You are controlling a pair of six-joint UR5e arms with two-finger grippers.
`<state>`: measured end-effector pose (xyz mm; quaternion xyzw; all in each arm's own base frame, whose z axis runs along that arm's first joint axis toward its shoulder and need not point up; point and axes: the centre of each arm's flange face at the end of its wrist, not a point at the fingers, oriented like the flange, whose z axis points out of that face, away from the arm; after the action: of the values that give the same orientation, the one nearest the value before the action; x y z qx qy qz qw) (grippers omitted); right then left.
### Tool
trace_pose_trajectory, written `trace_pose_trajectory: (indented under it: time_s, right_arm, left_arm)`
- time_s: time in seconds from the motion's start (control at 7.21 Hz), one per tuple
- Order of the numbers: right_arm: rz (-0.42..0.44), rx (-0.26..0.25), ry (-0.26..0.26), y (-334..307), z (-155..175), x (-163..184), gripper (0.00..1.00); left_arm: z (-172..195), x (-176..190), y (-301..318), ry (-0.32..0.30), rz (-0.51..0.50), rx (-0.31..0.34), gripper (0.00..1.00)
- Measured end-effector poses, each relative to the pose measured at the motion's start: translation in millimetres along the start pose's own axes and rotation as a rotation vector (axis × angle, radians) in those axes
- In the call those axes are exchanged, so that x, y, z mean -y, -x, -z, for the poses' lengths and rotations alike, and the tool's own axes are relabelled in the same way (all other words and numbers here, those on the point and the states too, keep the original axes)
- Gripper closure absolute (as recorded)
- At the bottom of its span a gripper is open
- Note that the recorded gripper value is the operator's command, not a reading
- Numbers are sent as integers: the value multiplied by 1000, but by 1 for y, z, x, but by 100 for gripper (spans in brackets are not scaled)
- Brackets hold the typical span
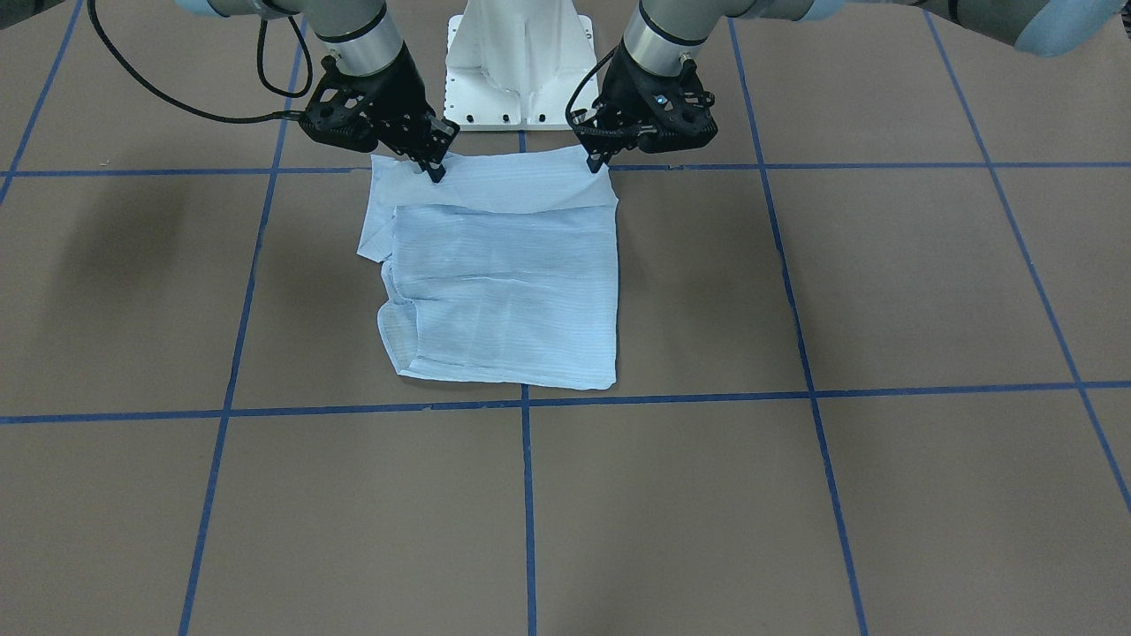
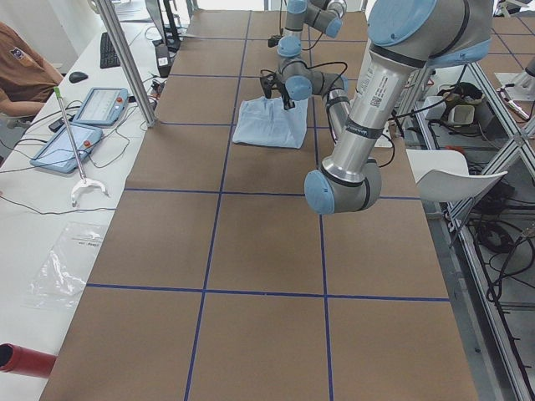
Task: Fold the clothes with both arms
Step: 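Lift the near shirt edge with both grippers and fold it away from the robot, then lay the folded edge onto the far shirt edge and open both grippers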
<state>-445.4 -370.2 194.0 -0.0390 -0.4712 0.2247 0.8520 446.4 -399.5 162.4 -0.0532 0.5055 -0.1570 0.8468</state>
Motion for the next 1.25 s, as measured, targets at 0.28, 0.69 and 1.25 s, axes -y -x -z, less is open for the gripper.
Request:
trace_pose_trajectory:
  time_s: [0.28, 0.69, 1.25]
  right_arm:
    - [38, -9, -43, 19, -10, 29, 100]
    - [62, -48, -85, 47, -36, 64, 100]
    - [64, -42, -91, 50, -81, 85, 83]
  left_arm:
    - [-21, 32, -5, -27, -4, -18, 100]
    - [-30, 63, -12, -59, -6, -32, 100]
    - [-74, 95, -10, -69, -10, -48, 100]
